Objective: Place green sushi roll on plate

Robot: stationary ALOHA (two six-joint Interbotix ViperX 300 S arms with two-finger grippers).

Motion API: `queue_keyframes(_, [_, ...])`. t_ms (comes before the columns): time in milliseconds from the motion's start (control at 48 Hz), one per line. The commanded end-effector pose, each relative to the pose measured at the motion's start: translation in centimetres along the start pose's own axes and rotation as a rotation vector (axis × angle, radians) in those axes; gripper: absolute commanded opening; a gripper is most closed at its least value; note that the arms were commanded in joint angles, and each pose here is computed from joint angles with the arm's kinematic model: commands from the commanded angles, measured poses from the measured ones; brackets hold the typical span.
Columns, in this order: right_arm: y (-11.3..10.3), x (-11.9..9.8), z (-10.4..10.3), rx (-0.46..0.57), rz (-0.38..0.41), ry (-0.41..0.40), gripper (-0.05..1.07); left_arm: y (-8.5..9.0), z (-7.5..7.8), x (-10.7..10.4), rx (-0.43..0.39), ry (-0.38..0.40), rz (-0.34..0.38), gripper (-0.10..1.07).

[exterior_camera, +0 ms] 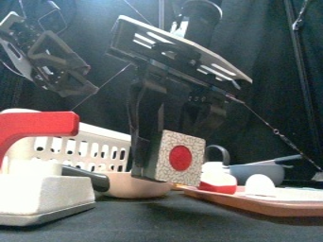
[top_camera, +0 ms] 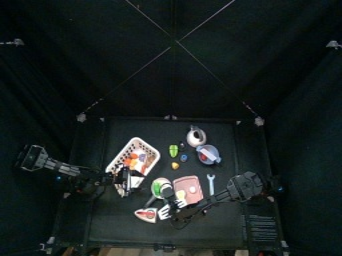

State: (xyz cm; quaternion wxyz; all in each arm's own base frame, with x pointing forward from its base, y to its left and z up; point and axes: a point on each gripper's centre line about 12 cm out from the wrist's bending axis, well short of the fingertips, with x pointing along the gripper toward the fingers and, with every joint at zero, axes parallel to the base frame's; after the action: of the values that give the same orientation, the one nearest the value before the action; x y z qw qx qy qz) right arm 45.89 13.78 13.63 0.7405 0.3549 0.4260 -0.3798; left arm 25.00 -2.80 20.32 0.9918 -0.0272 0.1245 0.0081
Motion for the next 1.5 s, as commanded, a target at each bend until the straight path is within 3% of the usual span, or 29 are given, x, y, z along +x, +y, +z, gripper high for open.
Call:
queue_keyframes(0, [0.9, -3.4, 1.5, 0.015, 0.078, -0.017, 0.7, -0.1, 0.4, 0.1, 0.0, -0.016, 0.0, 0.95])
queue_keyframes(188, [0.8, -6.5, 2.8, -0.109, 0.115, -0.037, 0.7, 0.0, 0.3, 0.0, -0.012, -0.011, 0.005, 0.95])
queue_keyframes(375, [-0.5, -9.6, 3.8, -0.264, 0.048, -0.031, 0.7, 0.0, 0.3, 0.0, -0.013, -0.011, 0.006, 0.95])
queue_keyframes(625, [-3.2, -10.8, 3.6, -0.438, -0.109, 0.006, 0.7, 0.1, 0.0, 0.0, -0.012, -0.004, 0.006, 0.95])
queue_keyframes(771, [-4.1, -10.5, 1.6, -0.683, -0.133, 0.052, 0.7, 0.1, 0.0, 0.0, -0.012, -0.004, 0.006, 0.95])
queue_keyframes(875, [-4.3, -10.1, 0.9, -0.787, -0.119, 0.081, 0.7, 0.1, 0.0, 0.0, -0.012, -0.004, 0.006, 0.95])
queue_keyframes(1125, [-6.4, -8.8, 0.1, -0.884, -0.083, 0.101, 0.7, 0.1, 0.0, -0.1, -0.012, -0.002, 0.007, 0.95])
queue_keyframes(1333, [-7.7, -7.7, 0.1, -0.866, 0.119, 0.072, 0.7, 0.2, -0.3, -0.2, -0.014, 0.006, 0.009, 0.95])
queue_keyframes(1479, [-9.9, -6.1, 0.2, -0.844, 0.186, 0.068, 0.7, 0.2, -0.4, -0.2, -0.024, 0.006, 0.015, 0.95])
